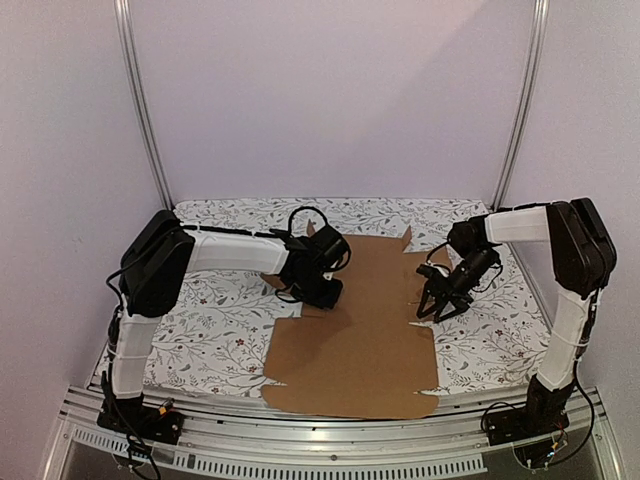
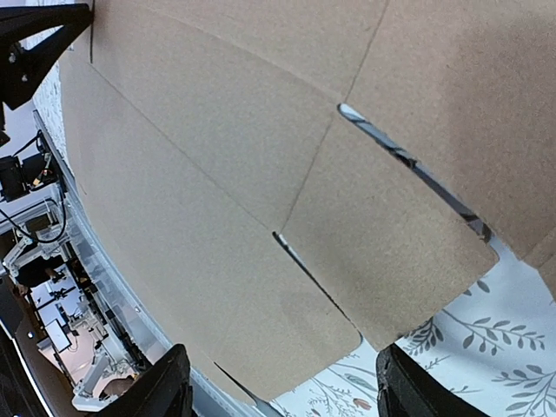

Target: Fold the paper box

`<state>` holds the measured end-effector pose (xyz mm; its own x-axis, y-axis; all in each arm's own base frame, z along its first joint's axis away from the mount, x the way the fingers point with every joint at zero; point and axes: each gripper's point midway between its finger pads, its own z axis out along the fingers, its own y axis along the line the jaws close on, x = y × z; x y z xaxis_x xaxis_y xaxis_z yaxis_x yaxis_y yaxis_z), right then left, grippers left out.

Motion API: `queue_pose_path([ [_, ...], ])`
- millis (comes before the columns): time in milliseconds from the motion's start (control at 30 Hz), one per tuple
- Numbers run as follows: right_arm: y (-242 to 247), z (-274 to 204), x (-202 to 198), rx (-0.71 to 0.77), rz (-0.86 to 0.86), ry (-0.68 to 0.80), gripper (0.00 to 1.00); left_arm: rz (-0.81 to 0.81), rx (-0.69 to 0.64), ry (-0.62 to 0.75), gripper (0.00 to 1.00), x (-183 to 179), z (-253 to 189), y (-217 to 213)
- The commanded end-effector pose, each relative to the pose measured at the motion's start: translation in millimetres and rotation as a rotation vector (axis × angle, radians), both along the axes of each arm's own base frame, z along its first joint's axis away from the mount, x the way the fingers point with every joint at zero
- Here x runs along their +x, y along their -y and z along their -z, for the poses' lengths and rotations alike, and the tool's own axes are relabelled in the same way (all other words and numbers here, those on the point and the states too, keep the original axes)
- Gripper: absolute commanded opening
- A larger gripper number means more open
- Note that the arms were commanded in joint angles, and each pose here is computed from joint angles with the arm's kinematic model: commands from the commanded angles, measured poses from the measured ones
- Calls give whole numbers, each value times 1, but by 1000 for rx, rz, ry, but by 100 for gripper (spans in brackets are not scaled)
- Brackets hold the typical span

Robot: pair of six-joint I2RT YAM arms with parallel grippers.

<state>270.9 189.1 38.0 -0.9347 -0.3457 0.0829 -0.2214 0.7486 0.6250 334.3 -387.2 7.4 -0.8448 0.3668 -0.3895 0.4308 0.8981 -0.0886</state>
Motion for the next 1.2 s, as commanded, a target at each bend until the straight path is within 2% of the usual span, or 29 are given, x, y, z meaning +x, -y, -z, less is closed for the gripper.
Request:
queue_pose_path([
  [0,-26,-44,10,171,-34,124,71,52,136,-181,0,-51,84,-17],
  [300,-43,-44,11,182,-79,125,71,69,132,-192,0,-58,89,-15],
  [533,-57,-43,28,196,-85,155,71,73,136,-196,0,-61,91,-18],
  [833,-69,-13,35,182,-84,102,71,76,134,-201,0,-65,96,-22],
  [1167,-49,49,38,-3,-40,9,70,86,133,-202,0,-67,98,-25],
])
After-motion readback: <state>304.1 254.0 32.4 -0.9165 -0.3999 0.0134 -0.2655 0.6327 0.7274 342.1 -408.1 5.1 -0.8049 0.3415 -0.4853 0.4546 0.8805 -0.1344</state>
